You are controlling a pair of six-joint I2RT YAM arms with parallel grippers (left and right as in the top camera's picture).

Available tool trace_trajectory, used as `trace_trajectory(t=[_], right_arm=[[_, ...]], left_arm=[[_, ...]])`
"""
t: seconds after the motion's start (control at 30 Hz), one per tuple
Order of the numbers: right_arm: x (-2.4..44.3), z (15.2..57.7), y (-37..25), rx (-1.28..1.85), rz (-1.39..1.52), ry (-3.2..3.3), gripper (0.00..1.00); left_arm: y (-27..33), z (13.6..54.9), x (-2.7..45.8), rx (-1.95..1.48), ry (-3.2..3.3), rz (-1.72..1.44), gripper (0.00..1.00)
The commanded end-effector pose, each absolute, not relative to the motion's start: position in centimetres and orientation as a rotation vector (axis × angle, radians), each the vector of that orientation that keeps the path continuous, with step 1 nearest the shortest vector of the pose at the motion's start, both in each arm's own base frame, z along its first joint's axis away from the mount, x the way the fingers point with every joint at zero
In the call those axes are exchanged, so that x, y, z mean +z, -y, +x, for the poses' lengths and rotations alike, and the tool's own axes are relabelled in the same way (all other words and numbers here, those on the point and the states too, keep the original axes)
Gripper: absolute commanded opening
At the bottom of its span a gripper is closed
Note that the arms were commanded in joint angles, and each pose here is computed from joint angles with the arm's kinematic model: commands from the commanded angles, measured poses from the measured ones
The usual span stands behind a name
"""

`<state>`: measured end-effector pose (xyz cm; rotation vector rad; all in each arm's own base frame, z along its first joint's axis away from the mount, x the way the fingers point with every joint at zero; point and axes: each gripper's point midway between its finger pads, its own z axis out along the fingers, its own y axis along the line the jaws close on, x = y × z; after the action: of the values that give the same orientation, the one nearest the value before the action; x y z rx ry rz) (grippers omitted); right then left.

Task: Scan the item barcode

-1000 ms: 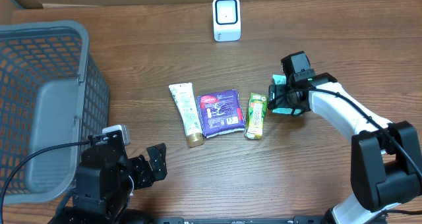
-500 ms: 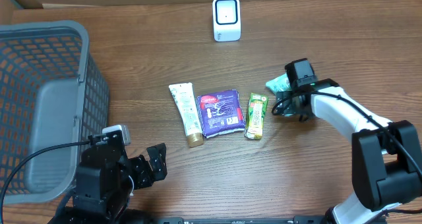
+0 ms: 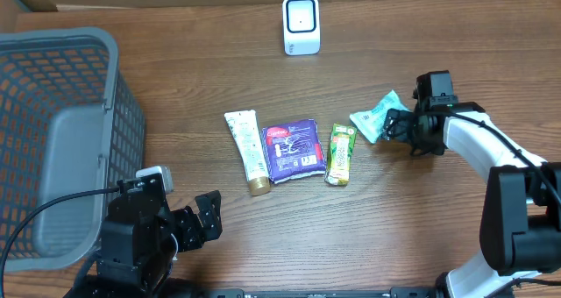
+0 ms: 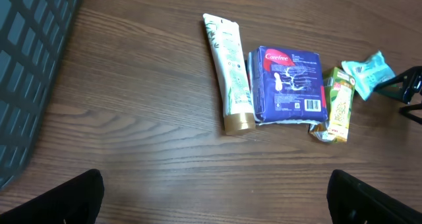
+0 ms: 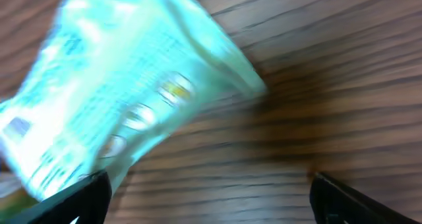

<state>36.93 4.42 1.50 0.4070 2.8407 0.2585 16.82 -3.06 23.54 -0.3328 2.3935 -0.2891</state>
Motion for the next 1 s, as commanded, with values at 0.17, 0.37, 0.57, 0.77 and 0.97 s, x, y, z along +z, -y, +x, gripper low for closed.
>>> trace_trajectory(t=[0.17,0.37,0.57,0.77,0.97], right_arm=[[2.5,37.0,-6.9,0.472,0.451,-2.848,0.93],[3.4,36.9,-7.5,0.551,0.458,-2.863,0.90],[8.1,38.5,-5.0,0.639,0.519,-2.843,0.92],[8.7,41.4,-3.1,0.535,0.352,-2.753,0.99],[6.1,42.1,-3.0,0.515,0.293,-2.779,0.87]], left_arm=[[3.2,16.6,23.4,-0.305,-2.393,-0.331,1.00],[3.2,16.6,23.4,-0.305,-2.393,-0.331,0.99],[3.2,16.6,23.4,-0.305,-2.393,-0.331,1.00],[3.2,16.6,23.4,-0.305,-2.393,-0.331,1.00],[3.2,16.6,23.4,-0.305,-2.393,-0.331,0.99]])
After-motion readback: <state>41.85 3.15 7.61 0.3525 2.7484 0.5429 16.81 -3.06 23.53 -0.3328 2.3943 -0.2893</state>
